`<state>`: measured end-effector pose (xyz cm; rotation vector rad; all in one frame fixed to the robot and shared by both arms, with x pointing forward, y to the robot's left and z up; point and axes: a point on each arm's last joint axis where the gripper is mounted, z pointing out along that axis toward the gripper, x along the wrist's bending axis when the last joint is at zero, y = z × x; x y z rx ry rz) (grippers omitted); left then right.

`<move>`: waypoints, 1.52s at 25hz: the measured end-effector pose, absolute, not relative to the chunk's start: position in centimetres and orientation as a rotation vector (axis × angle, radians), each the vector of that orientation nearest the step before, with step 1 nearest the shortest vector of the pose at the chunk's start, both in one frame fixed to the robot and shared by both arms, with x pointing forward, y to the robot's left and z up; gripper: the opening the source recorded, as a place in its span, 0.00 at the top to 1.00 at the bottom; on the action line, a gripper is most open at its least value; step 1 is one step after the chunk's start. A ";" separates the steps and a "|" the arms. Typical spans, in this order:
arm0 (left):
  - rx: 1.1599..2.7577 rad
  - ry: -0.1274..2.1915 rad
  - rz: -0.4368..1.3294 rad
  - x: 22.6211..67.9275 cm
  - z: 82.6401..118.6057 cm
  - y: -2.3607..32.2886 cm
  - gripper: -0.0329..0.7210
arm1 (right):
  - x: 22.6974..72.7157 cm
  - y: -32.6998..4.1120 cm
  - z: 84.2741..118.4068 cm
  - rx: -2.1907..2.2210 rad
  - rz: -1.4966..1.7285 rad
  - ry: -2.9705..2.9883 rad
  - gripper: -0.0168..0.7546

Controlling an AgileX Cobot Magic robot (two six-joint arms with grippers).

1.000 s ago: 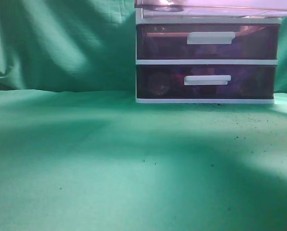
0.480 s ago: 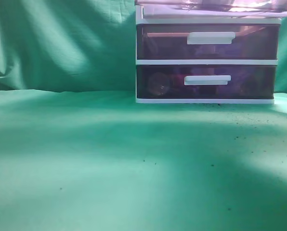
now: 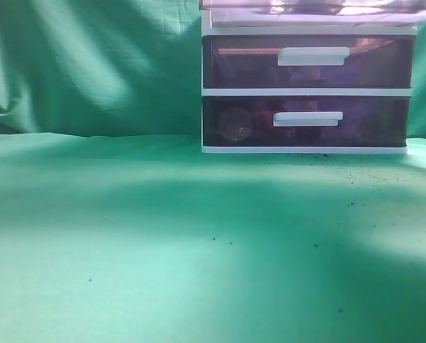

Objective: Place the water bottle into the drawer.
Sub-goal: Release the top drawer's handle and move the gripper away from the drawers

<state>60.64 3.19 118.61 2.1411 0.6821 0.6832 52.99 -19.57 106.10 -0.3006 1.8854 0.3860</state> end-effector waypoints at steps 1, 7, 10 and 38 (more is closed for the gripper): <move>2.115 0.783 0.699 60.1 119.7 4.2 0.88 | 53.1 -19.5 106.3 -0.308 0.381 1.879 0.87; 2.047 1.027 0.753 53.8 126.8 10.4 0.88 | 56.3 -20.1 107.7 -0.281 0.336 1.836 0.87; 2.052 1.017 0.662 50.9 128.6 11.7 0.88 | 58.8 -19.9 107.7 -0.274 0.324 1.833 0.87; 1.911 1.074 0.507 36.9 120.3 20.8 0.88 | 65.6 -19.1 107.2 -0.239 0.352 1.774 0.87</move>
